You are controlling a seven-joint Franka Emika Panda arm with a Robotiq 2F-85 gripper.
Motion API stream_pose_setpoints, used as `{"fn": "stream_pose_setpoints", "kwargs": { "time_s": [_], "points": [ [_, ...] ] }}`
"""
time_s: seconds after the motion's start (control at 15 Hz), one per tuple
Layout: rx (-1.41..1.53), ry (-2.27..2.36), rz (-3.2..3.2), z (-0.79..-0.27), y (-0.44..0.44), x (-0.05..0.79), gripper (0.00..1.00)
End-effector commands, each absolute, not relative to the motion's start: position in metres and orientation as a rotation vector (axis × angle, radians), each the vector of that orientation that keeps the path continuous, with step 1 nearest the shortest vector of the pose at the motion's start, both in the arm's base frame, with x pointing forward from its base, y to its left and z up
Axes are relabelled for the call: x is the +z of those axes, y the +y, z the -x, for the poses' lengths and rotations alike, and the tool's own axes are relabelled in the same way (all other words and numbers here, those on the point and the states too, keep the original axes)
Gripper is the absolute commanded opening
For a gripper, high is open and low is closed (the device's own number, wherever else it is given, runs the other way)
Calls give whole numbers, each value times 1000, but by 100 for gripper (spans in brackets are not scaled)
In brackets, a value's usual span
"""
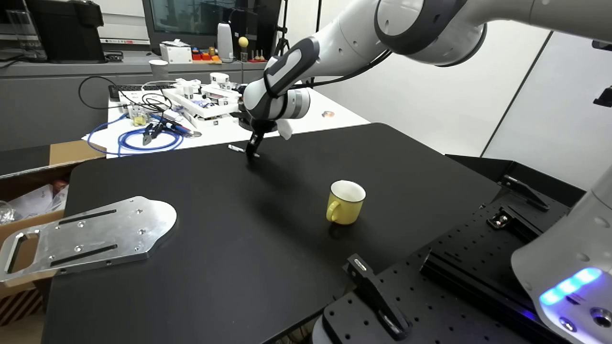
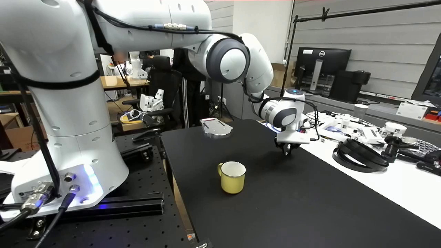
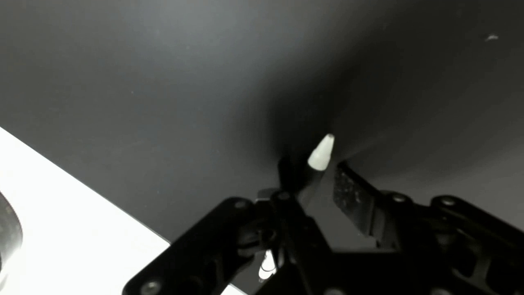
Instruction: Put the pen in the cup
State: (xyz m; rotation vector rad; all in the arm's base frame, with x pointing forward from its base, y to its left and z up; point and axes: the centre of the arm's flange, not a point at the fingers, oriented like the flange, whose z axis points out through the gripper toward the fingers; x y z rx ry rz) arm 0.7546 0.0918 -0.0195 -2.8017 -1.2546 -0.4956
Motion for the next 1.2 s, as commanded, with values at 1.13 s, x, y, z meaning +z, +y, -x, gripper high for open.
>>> {"fn": "stream_pose_setpoints", "kwargs": {
  "time_s": [1.13],
  "points": [
    [229,-1531,2504,-769,60,21,3]
  ]
}}
